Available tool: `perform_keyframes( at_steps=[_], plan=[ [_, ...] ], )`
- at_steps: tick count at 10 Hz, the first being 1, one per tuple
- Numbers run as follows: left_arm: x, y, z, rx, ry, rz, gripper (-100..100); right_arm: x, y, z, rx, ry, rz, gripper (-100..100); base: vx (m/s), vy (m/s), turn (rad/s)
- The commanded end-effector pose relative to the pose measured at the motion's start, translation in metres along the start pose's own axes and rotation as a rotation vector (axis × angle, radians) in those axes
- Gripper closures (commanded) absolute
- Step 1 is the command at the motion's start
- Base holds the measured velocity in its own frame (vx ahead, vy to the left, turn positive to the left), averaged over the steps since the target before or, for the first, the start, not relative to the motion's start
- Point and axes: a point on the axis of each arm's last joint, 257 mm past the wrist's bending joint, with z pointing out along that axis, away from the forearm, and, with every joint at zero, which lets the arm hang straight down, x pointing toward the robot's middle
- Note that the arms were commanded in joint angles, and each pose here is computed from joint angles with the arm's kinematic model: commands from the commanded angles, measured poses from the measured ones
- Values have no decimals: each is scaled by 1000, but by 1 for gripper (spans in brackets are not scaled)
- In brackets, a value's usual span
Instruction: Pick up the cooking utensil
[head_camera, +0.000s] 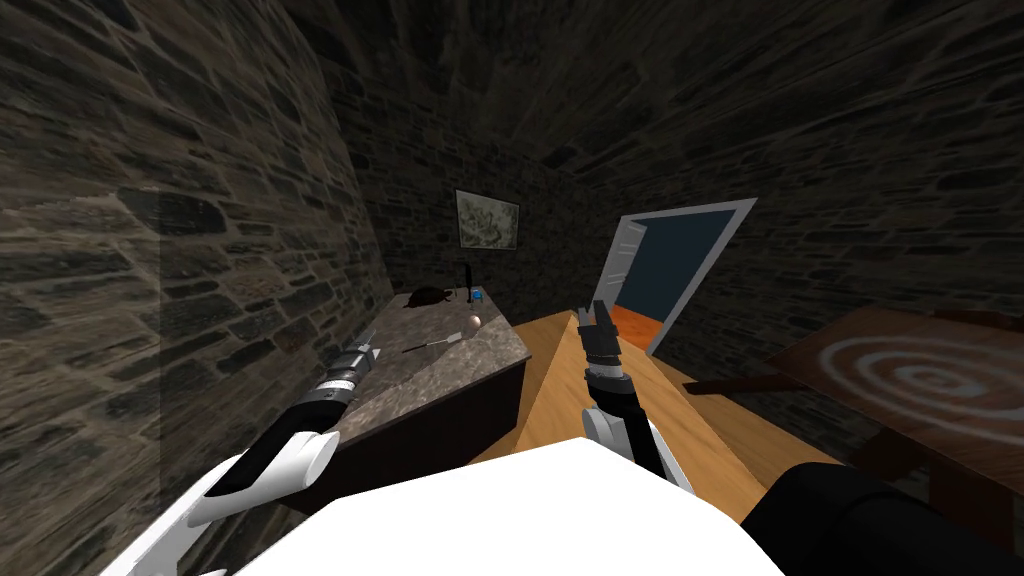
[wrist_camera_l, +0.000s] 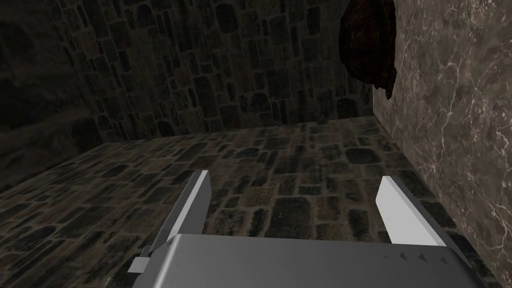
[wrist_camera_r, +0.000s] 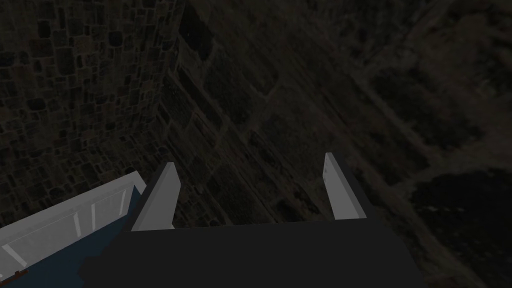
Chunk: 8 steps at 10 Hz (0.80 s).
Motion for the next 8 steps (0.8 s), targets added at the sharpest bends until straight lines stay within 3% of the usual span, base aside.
perform_keyframes(
  at_steps=[1,3,4,5,6,7,8],
  plan=[
    [-18,16,7,-56,-17,-4,-100,0,0,0,0,0,0,0,-32,1,-220],
    [-19,24,7,-90,-18,-5,-100,0,0,0,0,0,0,0,-16,5,-28],
    [-37,39,13,-138,-38,-11,-100,0,0,0,0,0,0,0,-15,-3,-182],
    [-38,45,12,-162,-39,-11,-100,0,0,0,0,0,0,0,-18,3,-145],
    [-57,55,17,-202,-60,-19,-100,0,0,0,0,0,0,0,-25,2,-227],
    [-58,65,15,-236,-64,-20,-100,0,0,0,0,0,0,0,-21,7,-86],
    [-79,74,20,-269,-88,-29,-100,0,0,0,0,0,0,0,-22,-1,-174]
  ],
)
